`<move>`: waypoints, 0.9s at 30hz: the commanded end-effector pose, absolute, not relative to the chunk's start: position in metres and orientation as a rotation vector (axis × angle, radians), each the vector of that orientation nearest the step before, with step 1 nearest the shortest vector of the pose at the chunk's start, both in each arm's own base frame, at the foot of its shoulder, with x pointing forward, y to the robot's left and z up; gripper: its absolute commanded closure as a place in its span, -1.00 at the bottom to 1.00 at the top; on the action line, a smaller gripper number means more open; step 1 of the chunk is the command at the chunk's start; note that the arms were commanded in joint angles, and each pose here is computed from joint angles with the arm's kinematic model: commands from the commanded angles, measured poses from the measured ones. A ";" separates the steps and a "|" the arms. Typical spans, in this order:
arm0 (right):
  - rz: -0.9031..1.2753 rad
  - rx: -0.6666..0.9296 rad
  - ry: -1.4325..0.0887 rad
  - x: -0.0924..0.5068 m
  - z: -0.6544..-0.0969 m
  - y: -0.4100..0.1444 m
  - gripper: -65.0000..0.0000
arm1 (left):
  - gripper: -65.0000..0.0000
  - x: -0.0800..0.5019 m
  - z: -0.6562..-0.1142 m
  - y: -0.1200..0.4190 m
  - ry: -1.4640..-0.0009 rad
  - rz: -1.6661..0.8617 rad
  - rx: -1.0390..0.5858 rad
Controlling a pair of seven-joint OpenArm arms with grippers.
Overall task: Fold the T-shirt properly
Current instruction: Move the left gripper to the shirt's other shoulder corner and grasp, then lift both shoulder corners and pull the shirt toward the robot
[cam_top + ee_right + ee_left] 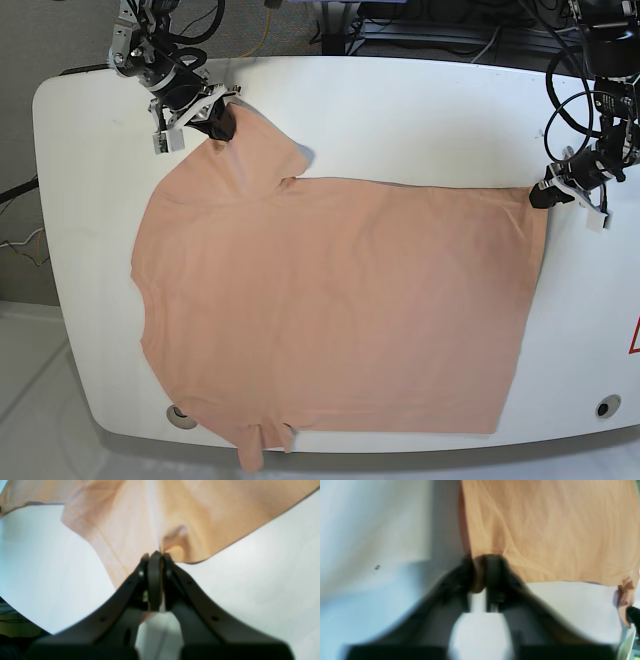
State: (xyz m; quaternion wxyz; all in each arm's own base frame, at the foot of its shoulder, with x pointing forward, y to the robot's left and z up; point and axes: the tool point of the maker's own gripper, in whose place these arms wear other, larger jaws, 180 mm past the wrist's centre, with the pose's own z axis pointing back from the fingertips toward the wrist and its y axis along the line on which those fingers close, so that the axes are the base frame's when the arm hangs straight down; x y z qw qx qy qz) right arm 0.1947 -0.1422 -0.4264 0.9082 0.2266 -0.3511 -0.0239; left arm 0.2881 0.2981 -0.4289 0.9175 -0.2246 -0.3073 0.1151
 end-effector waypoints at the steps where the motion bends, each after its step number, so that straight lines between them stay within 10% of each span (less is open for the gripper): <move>1: -0.027 0.466 -0.730 0.196 -0.422 -0.142 1.00 | 1.00 0.273 -0.439 0.308 -0.552 0.204 -0.400; 27: -0.026 0.362 -0.803 0.179 -0.382 -0.186 1.00 | 1.00 0.255 -0.420 0.287 -0.587 0.074 -0.458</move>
